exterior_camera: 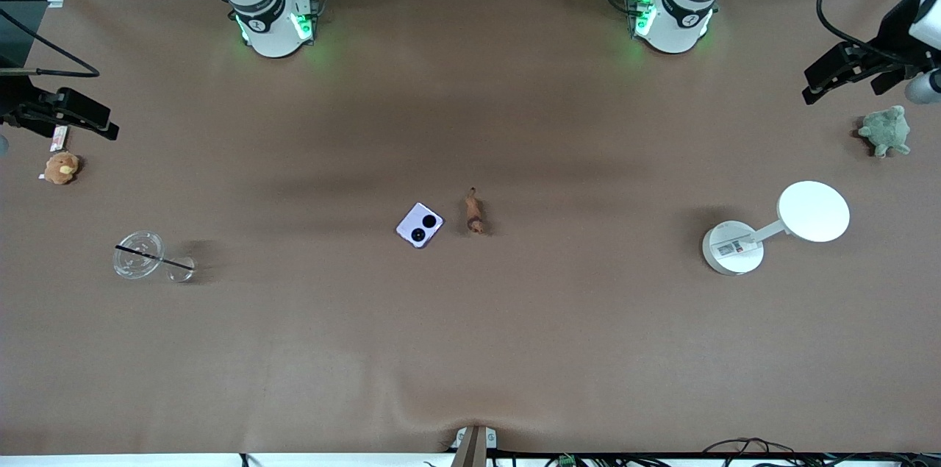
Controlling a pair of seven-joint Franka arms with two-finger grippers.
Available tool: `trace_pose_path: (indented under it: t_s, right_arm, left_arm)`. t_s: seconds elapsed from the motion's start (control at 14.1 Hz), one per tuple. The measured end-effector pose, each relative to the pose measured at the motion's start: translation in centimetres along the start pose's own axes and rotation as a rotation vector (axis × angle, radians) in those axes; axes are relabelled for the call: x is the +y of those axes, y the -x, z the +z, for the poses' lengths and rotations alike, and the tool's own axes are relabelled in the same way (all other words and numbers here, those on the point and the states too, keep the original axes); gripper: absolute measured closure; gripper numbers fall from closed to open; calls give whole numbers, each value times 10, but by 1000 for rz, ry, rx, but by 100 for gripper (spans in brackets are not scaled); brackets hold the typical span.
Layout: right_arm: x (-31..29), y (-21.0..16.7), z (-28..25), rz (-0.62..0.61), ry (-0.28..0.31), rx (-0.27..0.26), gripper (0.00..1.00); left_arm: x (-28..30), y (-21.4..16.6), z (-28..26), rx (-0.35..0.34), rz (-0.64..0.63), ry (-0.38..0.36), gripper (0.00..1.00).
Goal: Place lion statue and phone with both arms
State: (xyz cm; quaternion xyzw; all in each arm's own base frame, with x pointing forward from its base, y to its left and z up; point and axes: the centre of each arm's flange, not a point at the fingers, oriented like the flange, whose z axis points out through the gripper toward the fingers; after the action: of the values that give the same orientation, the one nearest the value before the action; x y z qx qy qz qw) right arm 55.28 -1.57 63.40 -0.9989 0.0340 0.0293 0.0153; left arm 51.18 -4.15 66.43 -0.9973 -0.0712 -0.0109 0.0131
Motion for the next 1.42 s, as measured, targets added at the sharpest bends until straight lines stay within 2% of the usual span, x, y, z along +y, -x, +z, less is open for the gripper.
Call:
trace_pose_path:
  t_s: [0.71, 1.21, 1.42]
  right_arm:
    - [-2, 0, 0, -4, 0, 0, 0]
    - [-3, 0, 0, -5, 0, 0, 0]
    - [-3, 0, 0, -5, 0, 0, 0]
  left_arm:
    - [2, -7, 13, -28, -2, 14, 0]
    - [32, -5, 24, -50, 16, 8, 0]
    - [65, -6, 40, -67, -3, 3, 0]
